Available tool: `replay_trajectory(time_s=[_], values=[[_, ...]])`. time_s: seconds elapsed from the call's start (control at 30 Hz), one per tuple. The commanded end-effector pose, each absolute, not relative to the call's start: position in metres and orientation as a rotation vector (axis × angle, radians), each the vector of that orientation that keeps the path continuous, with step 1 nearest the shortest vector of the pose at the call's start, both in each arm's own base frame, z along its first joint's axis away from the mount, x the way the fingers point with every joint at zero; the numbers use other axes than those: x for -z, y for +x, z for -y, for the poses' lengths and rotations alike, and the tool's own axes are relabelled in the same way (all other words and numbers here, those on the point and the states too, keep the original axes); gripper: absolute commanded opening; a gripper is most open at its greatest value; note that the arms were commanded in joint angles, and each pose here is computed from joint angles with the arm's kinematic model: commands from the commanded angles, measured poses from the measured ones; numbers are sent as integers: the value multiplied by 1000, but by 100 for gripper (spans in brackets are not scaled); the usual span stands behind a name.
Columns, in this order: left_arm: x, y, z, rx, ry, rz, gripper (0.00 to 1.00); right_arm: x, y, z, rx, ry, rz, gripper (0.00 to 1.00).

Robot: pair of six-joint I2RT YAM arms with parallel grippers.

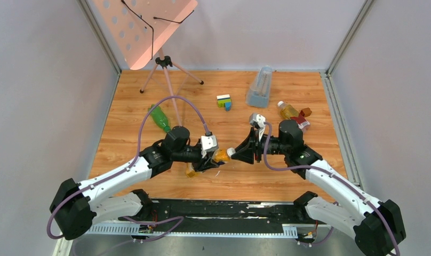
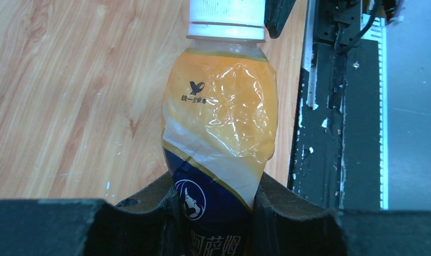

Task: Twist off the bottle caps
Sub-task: Unscrew the bottle cap from the plastic bottle.

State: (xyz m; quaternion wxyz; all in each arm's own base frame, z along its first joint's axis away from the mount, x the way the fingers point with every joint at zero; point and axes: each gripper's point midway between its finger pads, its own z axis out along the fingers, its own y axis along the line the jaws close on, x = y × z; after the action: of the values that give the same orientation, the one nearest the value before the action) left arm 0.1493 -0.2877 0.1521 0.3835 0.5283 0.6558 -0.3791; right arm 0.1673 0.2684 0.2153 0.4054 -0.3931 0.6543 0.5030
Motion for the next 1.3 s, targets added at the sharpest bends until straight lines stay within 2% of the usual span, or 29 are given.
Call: replay_trajectory(time_s=[0.0, 0.1, 0.13, 0.17, 0.2, 0.23, 0.33, 0.47, 0.7, 1.1, 1.27], values=[[-168, 107, 299, 1225, 1463, -1587, 0, -242, 185, -267, -1078, -1088, -1384, 0], [-168, 111, 300, 1211, 1438, -1594, 0, -250, 201, -262, -1025, -949, -1417, 0], [-167, 115, 300, 1198, 1408, -1615, 0, -253, 210, -258, -1005, -861, -1451, 5], [-167, 125, 300, 1142, 1359, -1622, 0, -257, 218, -254, -993, -770, -1486, 15], [-165, 135, 299, 1095, 1296, -1658, 0, -260, 226, -250, -989, -668, -1525, 33], [-169, 142, 301, 1074, 1255, -1625, 0, -263, 231, -245, -989, -581, -1549, 43], [-176, 162, 300, 1034, 1047, -1651, 0, -272, 224, -242, -1089, -441, -1580, 56], [-181, 178, 301, 1025, 890, -1649, 0, -278, 225, -236, -1214, -169, -1647, 60], [-194, 194, 307, 1035, 729, -1678, 0, -265, 240, -238, -1235, 43, -1788, 61], [-194, 212, 314, 969, 558, -1737, 0, -271, 256, -273, -1245, 74, -1807, 63], [-198, 215, 316, 958, 538, -1734, 0, -267, 268, -282, -1211, 103, -1816, 59]])
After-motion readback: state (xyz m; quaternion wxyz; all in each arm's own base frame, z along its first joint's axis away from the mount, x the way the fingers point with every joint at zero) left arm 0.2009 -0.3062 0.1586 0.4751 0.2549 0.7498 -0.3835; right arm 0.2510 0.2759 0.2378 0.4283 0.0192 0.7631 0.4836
